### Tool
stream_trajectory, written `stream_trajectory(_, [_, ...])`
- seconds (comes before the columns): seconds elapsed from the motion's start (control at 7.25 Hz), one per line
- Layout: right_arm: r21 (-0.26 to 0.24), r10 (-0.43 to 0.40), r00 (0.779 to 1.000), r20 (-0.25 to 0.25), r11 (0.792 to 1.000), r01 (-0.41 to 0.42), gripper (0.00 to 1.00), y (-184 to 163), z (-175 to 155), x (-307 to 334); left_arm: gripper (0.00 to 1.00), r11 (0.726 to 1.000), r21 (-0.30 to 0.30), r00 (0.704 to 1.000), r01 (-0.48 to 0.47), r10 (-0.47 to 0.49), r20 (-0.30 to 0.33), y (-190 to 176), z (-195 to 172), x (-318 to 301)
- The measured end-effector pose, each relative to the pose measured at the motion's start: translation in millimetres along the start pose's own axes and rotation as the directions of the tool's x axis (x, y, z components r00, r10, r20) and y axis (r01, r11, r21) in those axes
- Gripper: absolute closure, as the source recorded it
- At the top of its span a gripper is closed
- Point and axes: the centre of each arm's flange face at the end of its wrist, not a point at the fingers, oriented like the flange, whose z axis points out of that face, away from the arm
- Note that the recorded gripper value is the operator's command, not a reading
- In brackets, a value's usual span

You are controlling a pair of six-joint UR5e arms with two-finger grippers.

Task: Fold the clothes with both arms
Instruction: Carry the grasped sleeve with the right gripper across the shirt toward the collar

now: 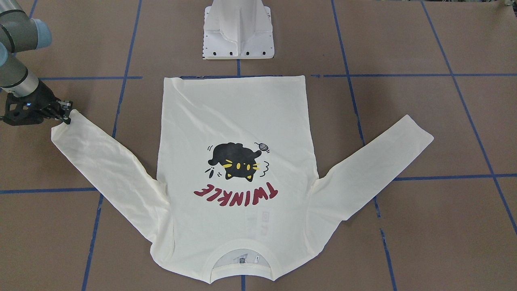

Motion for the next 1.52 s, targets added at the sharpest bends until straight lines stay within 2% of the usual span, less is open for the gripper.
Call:
stream_trajectory(0.28, [0.057, -0.016, 0.998, 0.063, 0.998, 0.012, 1.00, -34, -22, -33, 0.01, 1.000, 0.003, 1.000, 0.001, -0.001, 0.000, -3, -1, 1])
stream_trajectory(0.41, [0.080, -0.013, 0.993, 0.114, 0.997, 0.004, 1.00, -62, -43, -55, 0.01, 1.000, 0.005, 1.000, 0.001, -0.001, 0.000, -4, -2, 2])
stream_trajectory(0.69, [0.098, 0.026, 0.977, 0.212, 0.994, -0.048, 1.00, -134, -96, -125, 0.01, 1.000, 0.008, 1.000, 0.000, 0.000, 0.001, -9, -2, 3])
stream_trajectory(1.1, [0.125, 0.026, 0.956, 0.293, 0.990, -0.066, 1.00, -249, -143, -266, 0.01, 1.000, 0.015, 1.000, -0.005, 0.005, 0.003, -15, -6, 5])
stream_trajectory(1.38, [0.178, -0.039, 0.935, 0.353, 0.984, -0.026, 1.00, -316, -176, -371, 0.01, 1.000, 0.016, 1.000, -0.004, 0.004, 0.005, -17, -6, 5])
stream_trajectory(1.52, [0.216, -0.099, 0.916, 0.388, 0.976, 0.015, 1.00, -333, -181, -422, 0.01, 1.000, 0.014, 1.000, -0.003, 0.003, 0.006, -17, -6, 4])
